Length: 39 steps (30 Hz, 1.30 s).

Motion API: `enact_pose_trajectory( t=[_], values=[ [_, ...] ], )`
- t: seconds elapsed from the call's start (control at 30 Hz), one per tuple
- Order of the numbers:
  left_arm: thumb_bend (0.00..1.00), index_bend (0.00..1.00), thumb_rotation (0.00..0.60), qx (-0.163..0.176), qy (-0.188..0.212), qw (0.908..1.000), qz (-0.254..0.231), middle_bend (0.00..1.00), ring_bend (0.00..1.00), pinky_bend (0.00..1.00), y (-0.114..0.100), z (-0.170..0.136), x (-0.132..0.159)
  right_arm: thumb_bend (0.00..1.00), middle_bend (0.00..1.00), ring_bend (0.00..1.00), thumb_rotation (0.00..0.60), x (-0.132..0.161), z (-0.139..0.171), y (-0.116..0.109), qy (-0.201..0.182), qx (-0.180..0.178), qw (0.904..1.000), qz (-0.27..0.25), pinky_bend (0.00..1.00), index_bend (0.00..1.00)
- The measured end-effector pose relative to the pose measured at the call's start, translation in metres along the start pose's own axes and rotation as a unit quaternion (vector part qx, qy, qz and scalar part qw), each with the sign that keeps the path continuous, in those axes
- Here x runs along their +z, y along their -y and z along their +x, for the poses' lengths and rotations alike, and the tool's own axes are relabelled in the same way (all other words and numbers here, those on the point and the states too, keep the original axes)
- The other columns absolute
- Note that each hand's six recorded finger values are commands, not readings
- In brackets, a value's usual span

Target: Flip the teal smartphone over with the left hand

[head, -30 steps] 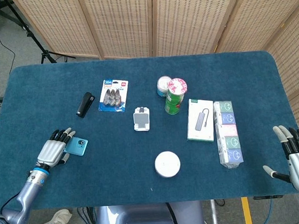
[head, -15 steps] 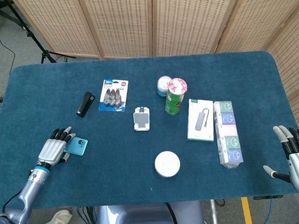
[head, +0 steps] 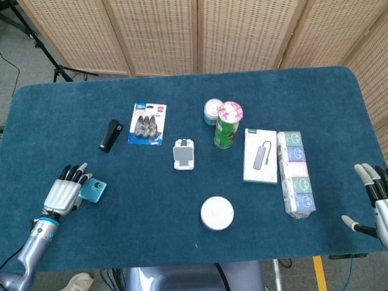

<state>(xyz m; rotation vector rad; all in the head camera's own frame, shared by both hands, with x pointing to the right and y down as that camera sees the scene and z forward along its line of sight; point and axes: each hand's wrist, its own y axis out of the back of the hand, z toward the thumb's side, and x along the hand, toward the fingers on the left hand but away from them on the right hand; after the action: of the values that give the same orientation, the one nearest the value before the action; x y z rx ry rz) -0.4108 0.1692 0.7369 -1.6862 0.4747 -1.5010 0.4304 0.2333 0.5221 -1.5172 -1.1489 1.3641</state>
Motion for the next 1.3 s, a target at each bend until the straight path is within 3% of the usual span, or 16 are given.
enact_pose_trajectory(
  t=[0.27, 0.37, 0.5, 0.7, 1.1, 1.3],
  values=[
    [1.00, 0.56, 0.600, -0.016, 0.021, 0.9954, 0.092, 0.00, 0.00, 0.00, -0.003, -0.005, 0.003, 0.00, 0.00, 0.00, 0.600, 0.000, 0.000, 0.000, 0.000, 0.001, 1.0000, 0.000, 0.00, 0.00],
    [0.96, 0.44, 0.600, -0.019, 0.029, 0.9916, 0.125, 0.00, 0.00, 0.00, -0.005, -0.007, 0.006, 0.00, 0.00, 0.00, 0.600, 0.000, 0.000, 0.001, 0.000, 0.002, 1.0000, 0.000, 0.00, 0.00],
    [0.85, 0.18, 0.600, -0.016, 0.028, 0.9909, 0.131, 0.00, 0.00, 0.00, -0.011, -0.006, 0.006, 0.00, 0.00, 0.00, 0.600, 0.001, 0.000, 0.002, 0.000, 0.005, 1.0000, 0.001, 0.00, 0.00],
    [0.79, 0.00, 0.600, -0.002, 0.016, 0.9928, 0.119, 0.00, 0.00, 0.00, -0.017, 0.005, 0.006, 0.00, 0.00, 0.00, 0.600, 0.000, 0.000, 0.003, 0.001, 0.007, 1.0000, 0.000, 0.00, 0.00],
    [0.77, 0.00, 0.600, 0.029, -0.021, 0.9931, 0.112, 0.00, 0.00, 0.00, -0.043, 0.036, 0.008, 0.00, 0.00, 0.00, 0.600, -0.001, -0.001, 0.004, 0.004, 0.010, 0.9999, 0.001, 0.00, 0.00],
    [0.76, 0.00, 0.600, 0.067, -0.034, 0.9937, 0.083, 0.00, 0.00, 0.00, -0.061, 0.040, 0.007, 0.00, 0.00, 0.00, 0.600, -0.002, -0.002, 0.003, 0.005, 0.009, 0.9999, -0.001, 0.00, 0.00]
  ],
)
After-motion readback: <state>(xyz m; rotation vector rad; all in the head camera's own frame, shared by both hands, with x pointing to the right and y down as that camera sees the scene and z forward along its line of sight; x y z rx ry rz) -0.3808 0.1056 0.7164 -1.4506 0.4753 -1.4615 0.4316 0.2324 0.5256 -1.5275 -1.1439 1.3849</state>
